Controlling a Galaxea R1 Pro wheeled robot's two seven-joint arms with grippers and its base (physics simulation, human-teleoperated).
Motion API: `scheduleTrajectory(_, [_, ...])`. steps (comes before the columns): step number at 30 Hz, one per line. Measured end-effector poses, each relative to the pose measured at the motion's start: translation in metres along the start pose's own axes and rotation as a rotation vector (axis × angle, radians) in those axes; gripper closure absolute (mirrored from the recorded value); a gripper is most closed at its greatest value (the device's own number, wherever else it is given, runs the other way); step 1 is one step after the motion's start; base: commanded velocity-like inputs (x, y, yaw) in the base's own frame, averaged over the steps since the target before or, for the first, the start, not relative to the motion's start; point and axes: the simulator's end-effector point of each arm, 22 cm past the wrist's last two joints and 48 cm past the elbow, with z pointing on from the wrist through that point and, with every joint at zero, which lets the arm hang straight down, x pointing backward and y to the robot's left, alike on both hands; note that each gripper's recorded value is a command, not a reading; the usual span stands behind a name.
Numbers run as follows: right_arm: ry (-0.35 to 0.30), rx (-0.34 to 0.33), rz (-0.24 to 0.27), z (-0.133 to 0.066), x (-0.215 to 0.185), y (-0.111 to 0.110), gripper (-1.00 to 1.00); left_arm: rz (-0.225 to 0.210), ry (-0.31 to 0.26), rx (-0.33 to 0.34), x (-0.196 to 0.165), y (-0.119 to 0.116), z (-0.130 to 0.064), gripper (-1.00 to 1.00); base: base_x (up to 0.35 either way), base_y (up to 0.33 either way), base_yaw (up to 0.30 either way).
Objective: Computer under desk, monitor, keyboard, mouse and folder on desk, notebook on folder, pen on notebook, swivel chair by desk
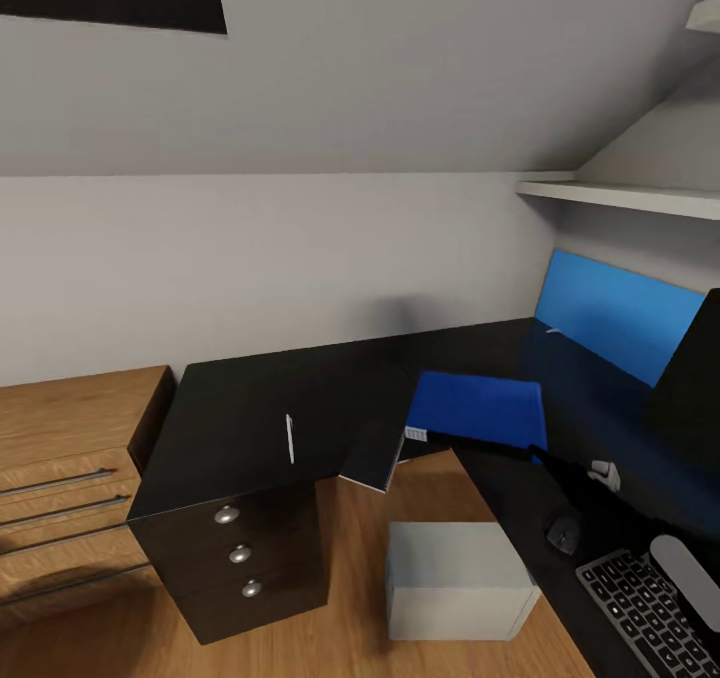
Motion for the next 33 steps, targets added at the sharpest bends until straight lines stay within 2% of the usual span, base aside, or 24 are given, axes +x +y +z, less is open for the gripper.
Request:
scheduleTrajectory(5, [-0.039, 0.001, -0.007, 0.004, -0.002, 0.000, 1.00, 0.000, 0.000, 0.001, 0.000, -0.001, 0.000, -1.00, 0.000, 0.000, 0.000])
scheduleTrajectory(8, [-0.109, 0.063, -0.013, 0.008, -0.008, -0.011, 1.00, 0.001, 0.002, 0.002, 0.001, -0.001, 0.000, -1.00, 0.000, 0.000, 0.000])
scheduleTrajectory(15, [-0.214, 0.181, -0.003, 0.012, -0.015, -0.031, 1.00, 0.002, 0.002, 0.003, 0.000, -0.001, 0.000, -1.00, 0.000, 0.000, 0.000])
scheduleTrajectory(22, [-0.361, 0.212, 0.000, 0.017, -0.023, -0.026, 1.00, 0.002, 0.002, 0.004, 0.001, -0.002, 0.000, -1.00, 0.000, 0.000, 0.000])
scheduleTrajectory(27, [-0.399, 0.215, 0.012, 0.021, -0.020, -0.022, 1.00, 0.002, 0.001, 0.004, 0.000, -0.002, 0.000, -1.00, 0.000, 0.000, 0.000])
scheduleTrajectory(33, [-0.419, 0.287, 0.038, 0.021, -0.016, -0.032, 1.00, 0.003, 0.002, 0.005, 0.000, -0.002, 0.000, -1.00, 0.000, 0.000, 0.000])
